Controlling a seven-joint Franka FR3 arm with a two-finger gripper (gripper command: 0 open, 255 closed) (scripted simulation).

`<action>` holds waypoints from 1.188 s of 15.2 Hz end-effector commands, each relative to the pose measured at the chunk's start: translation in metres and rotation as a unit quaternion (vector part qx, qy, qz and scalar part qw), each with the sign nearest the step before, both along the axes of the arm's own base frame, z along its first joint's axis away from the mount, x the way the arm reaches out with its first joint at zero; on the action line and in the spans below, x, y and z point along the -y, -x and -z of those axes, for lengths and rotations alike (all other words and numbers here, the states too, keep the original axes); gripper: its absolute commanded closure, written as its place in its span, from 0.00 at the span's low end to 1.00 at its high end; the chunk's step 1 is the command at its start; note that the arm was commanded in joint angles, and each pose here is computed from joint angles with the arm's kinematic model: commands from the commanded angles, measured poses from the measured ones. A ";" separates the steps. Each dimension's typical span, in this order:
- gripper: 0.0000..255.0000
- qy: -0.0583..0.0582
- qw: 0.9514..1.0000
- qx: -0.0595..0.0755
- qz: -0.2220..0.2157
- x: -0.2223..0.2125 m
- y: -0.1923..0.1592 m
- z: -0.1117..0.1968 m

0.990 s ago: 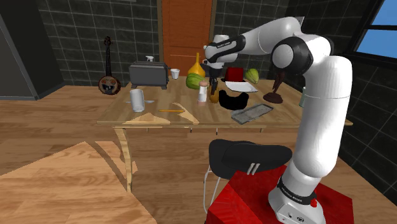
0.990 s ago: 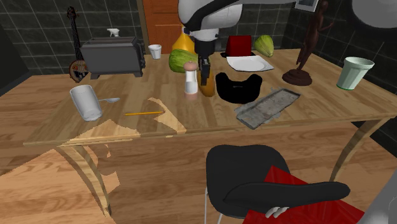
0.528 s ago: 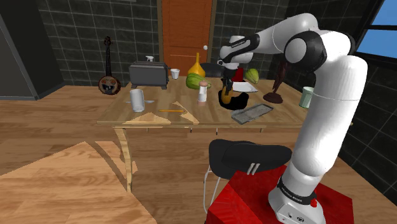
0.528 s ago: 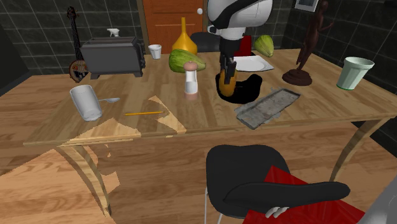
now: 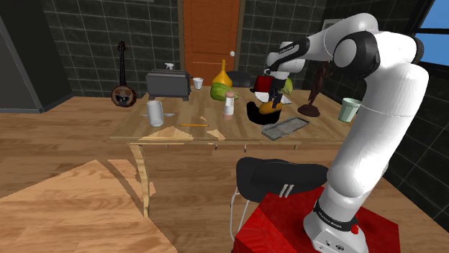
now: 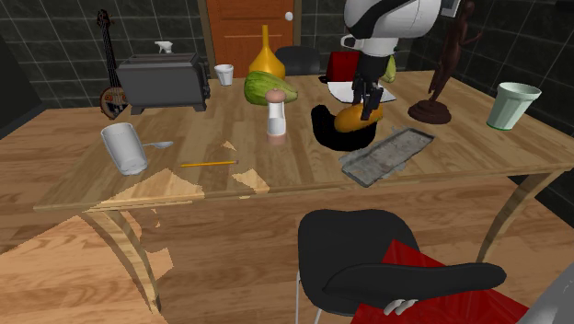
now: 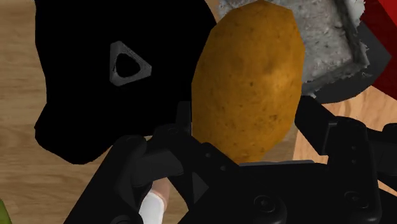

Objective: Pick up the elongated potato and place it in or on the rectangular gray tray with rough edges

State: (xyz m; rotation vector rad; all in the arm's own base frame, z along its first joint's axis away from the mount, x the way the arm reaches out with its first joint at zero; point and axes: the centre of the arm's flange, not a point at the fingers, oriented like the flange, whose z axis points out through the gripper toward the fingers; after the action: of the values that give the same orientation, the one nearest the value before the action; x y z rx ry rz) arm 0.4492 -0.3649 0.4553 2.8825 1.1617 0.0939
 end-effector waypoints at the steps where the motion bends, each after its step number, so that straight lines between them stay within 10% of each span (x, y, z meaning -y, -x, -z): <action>1: 1.00 0.000 1.000 0.000 -0.001 0.017 0.023 -0.002; 6: 1.00 0.000 1.000 0.000 -0.001 0.066 0.078 -0.004; 18: 1.00 0.000 1.000 0.000 -0.001 0.066 0.078 0.060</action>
State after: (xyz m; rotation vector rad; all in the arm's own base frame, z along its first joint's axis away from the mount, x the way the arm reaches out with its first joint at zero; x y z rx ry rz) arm 0.3674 -0.4347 0.4026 2.8816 1.1521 0.0939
